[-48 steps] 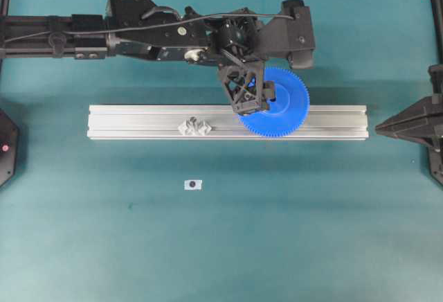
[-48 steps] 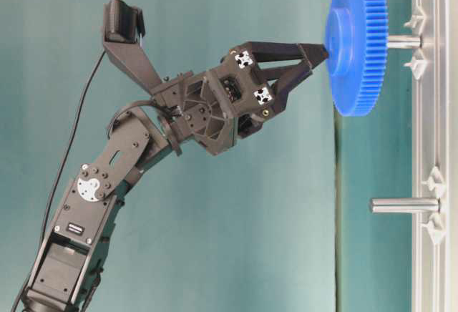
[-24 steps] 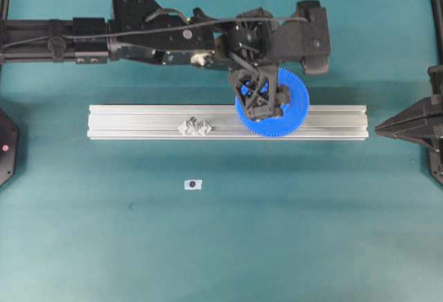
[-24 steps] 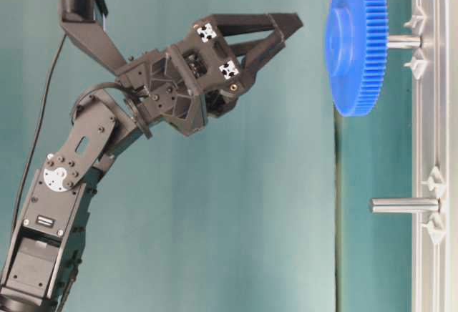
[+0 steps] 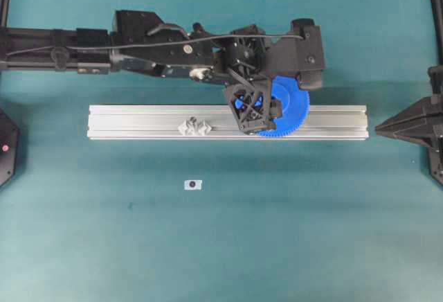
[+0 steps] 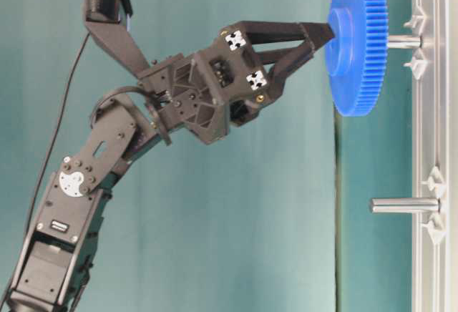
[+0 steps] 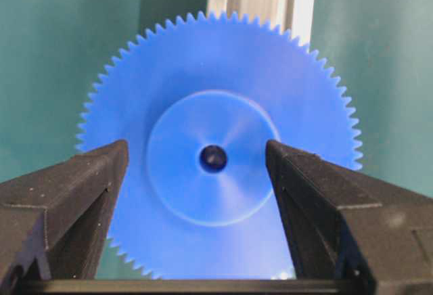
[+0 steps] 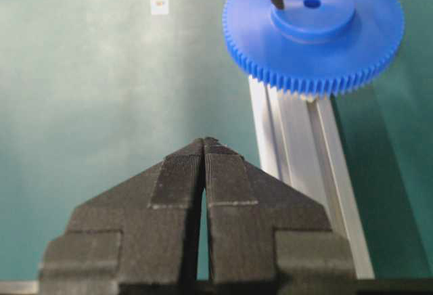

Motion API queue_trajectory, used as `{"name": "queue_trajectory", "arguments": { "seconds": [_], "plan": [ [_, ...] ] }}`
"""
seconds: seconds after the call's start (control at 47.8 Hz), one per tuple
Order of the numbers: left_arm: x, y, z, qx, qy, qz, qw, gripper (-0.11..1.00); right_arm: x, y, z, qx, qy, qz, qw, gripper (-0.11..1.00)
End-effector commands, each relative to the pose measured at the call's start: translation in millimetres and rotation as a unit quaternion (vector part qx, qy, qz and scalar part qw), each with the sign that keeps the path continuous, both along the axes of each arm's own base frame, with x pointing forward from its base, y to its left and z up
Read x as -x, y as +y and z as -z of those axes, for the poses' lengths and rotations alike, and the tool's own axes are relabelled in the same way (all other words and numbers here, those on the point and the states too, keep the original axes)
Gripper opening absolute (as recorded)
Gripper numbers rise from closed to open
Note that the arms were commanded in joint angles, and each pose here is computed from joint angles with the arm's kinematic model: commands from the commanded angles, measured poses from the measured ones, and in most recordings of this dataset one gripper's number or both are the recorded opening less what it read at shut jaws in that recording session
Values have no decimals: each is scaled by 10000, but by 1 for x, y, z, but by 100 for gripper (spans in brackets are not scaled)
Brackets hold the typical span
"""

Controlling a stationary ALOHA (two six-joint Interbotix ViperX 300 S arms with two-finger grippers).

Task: Find the location of the shaft and insert the large gear.
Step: 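Lower the blue gear down onto the shaft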

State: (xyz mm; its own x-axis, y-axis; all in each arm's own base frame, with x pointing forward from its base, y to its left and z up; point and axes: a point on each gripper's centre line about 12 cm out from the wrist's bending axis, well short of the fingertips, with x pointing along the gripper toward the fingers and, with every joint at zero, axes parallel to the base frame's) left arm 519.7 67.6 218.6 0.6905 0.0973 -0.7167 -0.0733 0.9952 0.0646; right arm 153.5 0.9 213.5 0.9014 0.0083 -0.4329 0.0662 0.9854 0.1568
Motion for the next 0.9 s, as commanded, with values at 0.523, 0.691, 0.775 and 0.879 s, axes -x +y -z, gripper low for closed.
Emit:
{"name": "queue_trajectory", "arguments": {
  "seconds": [0.523,0.691,0.775,0.879],
  "plan": [
    [-5,-10,-12,-24,-244,94,9997,81,-2,0,-3,-47,-45,37,10000,3],
    [-5,-11,-11,-2,-240,80,9997,81,-2,0,-3,-47,-45,37,10000,3],
    [-5,-10,-11,63,-256,8,9997,81,-2,0,-3,-47,-45,37,10000,3],
    [-5,-10,-11,94,-275,-24,9996,81,-2,0,-3,-47,-45,37,10000,3]
  ]
}}
